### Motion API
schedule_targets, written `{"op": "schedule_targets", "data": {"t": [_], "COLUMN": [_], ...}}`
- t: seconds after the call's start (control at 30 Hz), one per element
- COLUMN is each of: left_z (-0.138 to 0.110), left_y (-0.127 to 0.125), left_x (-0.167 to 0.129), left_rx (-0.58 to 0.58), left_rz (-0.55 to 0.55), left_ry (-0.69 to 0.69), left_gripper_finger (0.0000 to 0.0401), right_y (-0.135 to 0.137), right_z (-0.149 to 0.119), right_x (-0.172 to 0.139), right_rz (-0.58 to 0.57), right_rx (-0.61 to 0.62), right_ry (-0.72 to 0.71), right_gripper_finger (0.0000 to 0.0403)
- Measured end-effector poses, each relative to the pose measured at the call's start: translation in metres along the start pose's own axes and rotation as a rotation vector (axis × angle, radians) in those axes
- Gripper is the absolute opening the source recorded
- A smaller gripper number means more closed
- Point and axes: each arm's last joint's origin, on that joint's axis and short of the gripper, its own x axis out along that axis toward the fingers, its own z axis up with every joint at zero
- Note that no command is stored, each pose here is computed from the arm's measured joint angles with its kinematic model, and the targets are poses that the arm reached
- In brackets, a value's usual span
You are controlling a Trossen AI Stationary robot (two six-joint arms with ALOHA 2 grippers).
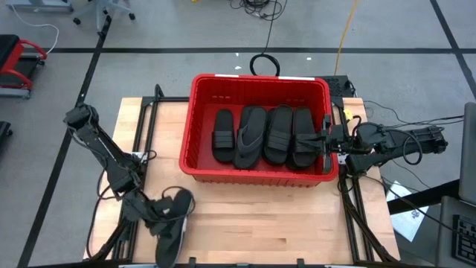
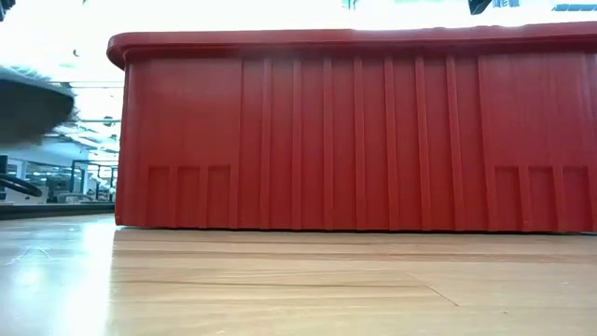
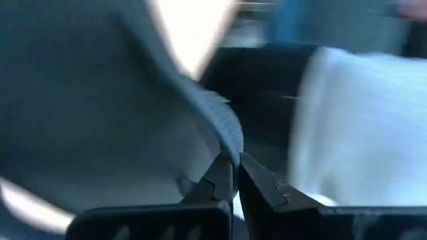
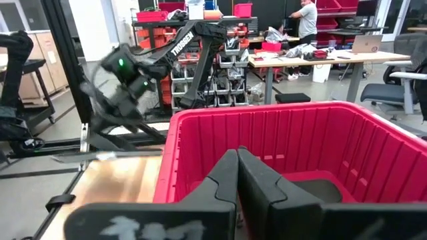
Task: Pick and place slides into bin
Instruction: Put the left black flip flop into the red bin
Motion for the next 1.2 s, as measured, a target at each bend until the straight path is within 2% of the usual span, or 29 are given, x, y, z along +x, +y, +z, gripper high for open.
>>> {"op": "schedule_targets", "data": {"t": [0.1, 0.17, 0.27, 0.37, 0.47, 0.6, 0.7, 0.8, 0.87, 0.97, 1.07, 1.2], "left_z": [-0.006, -0.007, -0.004, 0.007, 0.027, 0.059, 0.080, 0.096, 0.105, 0.128, 0.161, 0.219], "left_y": [-0.036, -0.061, -0.092, -0.123, -0.148, -0.166, -0.174, -0.182, -0.184, -0.183, -0.175, -0.153], "left_x": [-0.007, -0.015, -0.028, -0.047, -0.073, -0.120, -0.160, -0.195, -0.214, -0.231, -0.239, -0.235], "left_rx": [0.103, 0.169, 0.236, 0.314, 0.448, 0.627, 0.756, 0.912, 0.972, 0.984, 0.934, 0.796], "left_rz": [-0.244, -0.362, -0.420, -0.416, -0.326, -0.147, -0.044, 0.081, 0.179, 0.326, 0.455, 0.551], "left_ry": [-0.008, -0.025, -0.061, -0.059, -0.049, -0.084, -0.226, -0.457, -0.611, -0.751, -0.811, -0.764], "left_gripper_finger": [0.0006, 0.0005, 0.0003, 0.0002, 0.0002, 0.0002, 0.0001, 0.0002, 0.0002, 0.0001, 0.0004, 0.0002], "right_y": [0.000, 0.000, 0.000, 0.000, 0.000, 0.000, 0.000, 0.000, 0.000, 0.001, 0.001, 0.001], "right_z": [0.000, 0.000, 0.000, 0.001, 0.002, 0.002, 0.002, 0.002, 0.003, 0.003, 0.003, 0.003], "right_x": [0.000, 0.000, 0.000, 0.000, 0.000, 0.000, 0.000, 0.000, 0.000, 0.001, 0.001, 0.002], "right_rz": [0.000, 0.000, 0.000, 0.001, 0.002, 0.003, 0.003, 0.003, 0.004, 0.003, 0.003, 0.004], "right_rx": [0.023, 0.032, 0.031, 0.032, 0.035, 0.034, 0.034, 0.035, 0.035, 0.009, 0.012, 0.039], "right_ry": [0.000, 0.000, -0.001, -0.015, -0.023, -0.023, -0.023, -0.025, -0.032, -0.029, -0.028, -0.027], "right_gripper_finger": [0.0000, 0.0000, 0.0000, 0.0000, 0.0000, 0.0000, 0.0000, 0.0000, 0.0000, 0.0000, 0.0000, 0.0000]}}
